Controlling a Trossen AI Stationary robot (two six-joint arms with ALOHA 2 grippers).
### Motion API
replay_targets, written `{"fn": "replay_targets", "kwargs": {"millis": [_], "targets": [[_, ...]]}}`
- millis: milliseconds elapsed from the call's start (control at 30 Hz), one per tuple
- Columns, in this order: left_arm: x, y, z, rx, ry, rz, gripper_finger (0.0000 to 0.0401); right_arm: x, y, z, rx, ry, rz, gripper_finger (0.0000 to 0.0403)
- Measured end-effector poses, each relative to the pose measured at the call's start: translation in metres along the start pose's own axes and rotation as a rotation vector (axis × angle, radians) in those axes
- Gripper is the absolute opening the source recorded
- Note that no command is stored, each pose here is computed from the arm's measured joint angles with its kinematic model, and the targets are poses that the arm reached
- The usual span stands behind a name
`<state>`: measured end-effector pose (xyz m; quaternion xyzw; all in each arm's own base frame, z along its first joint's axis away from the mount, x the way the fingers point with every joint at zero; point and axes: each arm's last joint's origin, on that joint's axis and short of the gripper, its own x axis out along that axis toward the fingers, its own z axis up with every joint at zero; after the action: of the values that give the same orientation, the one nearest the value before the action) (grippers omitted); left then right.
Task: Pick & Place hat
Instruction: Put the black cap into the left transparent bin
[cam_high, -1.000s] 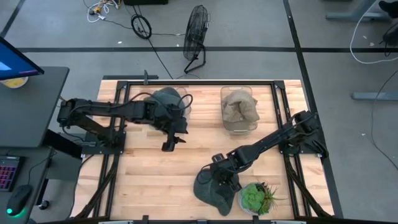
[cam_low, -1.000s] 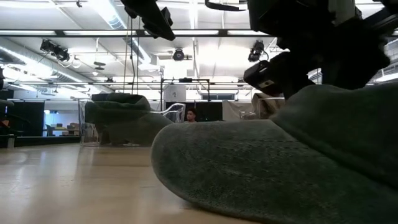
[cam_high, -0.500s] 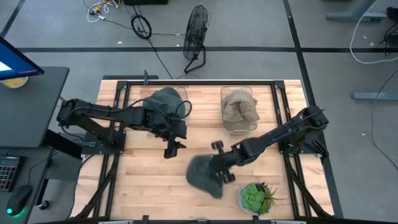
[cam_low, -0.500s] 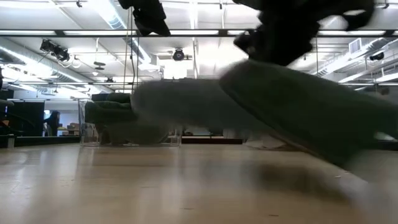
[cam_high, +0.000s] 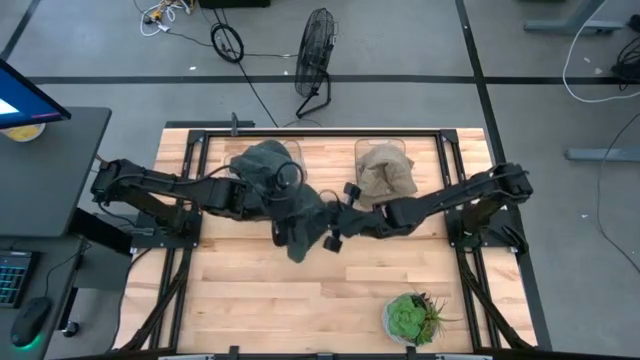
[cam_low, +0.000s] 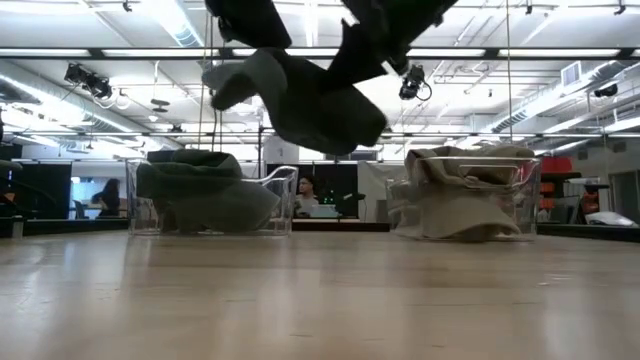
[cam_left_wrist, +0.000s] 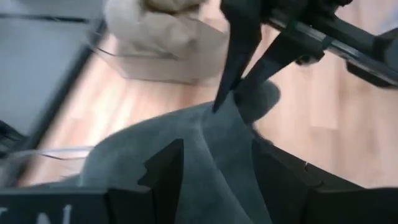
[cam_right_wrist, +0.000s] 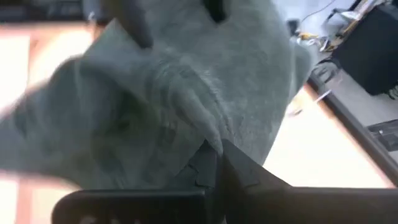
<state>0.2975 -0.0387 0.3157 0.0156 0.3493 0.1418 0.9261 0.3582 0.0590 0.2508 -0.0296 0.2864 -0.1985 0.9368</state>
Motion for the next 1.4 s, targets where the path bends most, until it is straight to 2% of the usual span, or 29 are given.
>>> {"fn": "replay_targets", "kwargs": {"millis": [200, 333, 467, 833, 1000, 1200, 1400], "targets": [[0.004, 0.001, 0.002, 0.017, -0.021, 0.067, 0.0192, 0.011, -0.019, 0.011, 0.076, -0.063, -0.043, 0.0007], [0.013, 0.000, 0.000, 0.068, -0.007, 0.174, 0.0192, 0.014, -0.024, 0.012, 0.058, -0.057, -0.039, 0.0007], [0.024, 0.000, -0.005, 0.146, 0.033, 0.281, 0.0192, 0.013, -0.022, 0.011, 0.044, -0.056, -0.035, 0.0007], [0.045, -0.004, -0.025, 0.256, 0.213, 0.365, 0.0186, 0.006, -0.008, 0.007, -0.005, -0.045, 0.017, 0.0006], [0.047, -0.004, -0.025, 0.317, 0.215, 0.381, 0.0134, 0.004, -0.004, 0.006, -0.042, -0.037, 0.045, 0.0006], [0.047, -0.005, -0.023, 0.379, 0.210, 0.368, 0.0019, 0.004, -0.004, 0.004, -0.054, -0.014, 0.082, 0.0015], [0.046, -0.007, -0.027, 0.508, 0.248, 0.368, 0.0019, 0.004, -0.008, -0.004, -0.062, 0.082, 0.083, 0.0045]]}}
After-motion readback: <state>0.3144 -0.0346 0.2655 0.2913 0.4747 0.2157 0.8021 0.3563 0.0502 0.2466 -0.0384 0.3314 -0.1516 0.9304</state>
